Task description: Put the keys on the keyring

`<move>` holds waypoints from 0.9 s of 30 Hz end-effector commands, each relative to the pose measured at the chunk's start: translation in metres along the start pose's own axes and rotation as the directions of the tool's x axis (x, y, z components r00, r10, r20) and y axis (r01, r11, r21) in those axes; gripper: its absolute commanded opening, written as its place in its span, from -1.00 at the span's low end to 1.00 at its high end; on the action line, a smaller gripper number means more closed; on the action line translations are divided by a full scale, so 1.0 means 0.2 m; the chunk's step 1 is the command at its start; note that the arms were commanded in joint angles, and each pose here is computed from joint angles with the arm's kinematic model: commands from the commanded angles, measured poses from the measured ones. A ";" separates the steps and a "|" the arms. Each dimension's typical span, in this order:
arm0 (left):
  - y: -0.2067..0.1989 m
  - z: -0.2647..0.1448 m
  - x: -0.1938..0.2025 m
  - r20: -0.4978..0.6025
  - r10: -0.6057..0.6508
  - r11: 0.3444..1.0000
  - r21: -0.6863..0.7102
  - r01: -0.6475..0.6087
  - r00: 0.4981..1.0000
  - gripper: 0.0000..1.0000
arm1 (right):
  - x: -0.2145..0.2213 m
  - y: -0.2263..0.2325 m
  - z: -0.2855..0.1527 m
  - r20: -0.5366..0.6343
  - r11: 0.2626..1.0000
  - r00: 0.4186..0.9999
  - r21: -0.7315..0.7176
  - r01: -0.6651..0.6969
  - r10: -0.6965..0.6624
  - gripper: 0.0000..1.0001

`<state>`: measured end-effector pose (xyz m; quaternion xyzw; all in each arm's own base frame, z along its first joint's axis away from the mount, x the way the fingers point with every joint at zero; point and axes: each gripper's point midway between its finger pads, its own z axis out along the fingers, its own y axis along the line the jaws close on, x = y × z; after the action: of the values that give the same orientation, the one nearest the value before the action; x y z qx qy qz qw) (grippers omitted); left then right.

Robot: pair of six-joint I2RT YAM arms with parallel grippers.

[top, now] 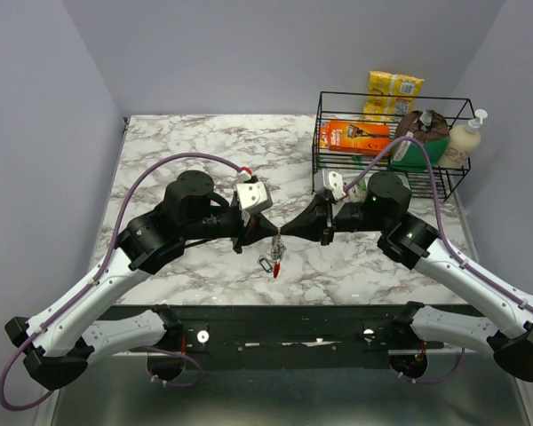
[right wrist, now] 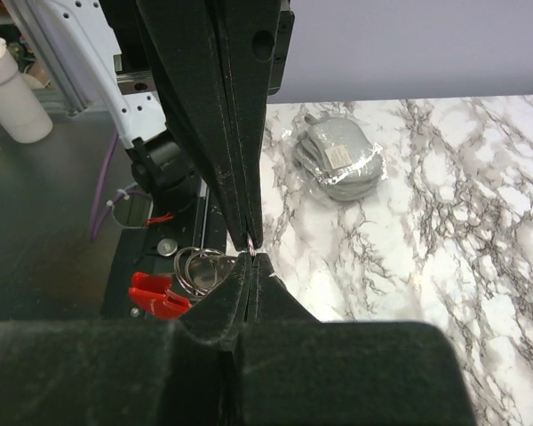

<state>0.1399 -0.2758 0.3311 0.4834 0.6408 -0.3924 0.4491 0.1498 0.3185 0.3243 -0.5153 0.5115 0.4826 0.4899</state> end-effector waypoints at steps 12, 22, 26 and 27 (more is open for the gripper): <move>0.10 -0.04 -0.16 0.197 -0.005 0.987 -0.157 0.037 0.980 0.33 | -0.13 -0.02 -0.03 0.175 0.995 0.983 0.077 -0.065 0.051 -0.99; -0.08 -0.10 -0.27 0.336 0.032 0.999 0.009 -0.037 0.941 0.51 | -0.23 0.06 -0.14 0.346 0.994 0.938 0.103 -0.023 -0.014 -0.99; -0.14 -0.13 -0.26 0.368 0.080 0.994 0.046 -0.104 0.926 0.44 | -0.23 0.11 -0.17 0.356 0.996 0.934 0.092 -0.001 -0.032 -0.99; -0.16 -0.14 -0.26 0.371 0.084 0.992 0.058 -0.113 0.925 0.43 | -0.26 0.13 -0.19 0.379 0.996 0.924 0.088 0.022 -0.054 -0.99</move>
<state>0.1320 -0.2721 0.3747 0.4202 0.5658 -0.4492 0.5491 0.1330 0.2952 0.3500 -0.4133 0.4691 0.5373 0.5661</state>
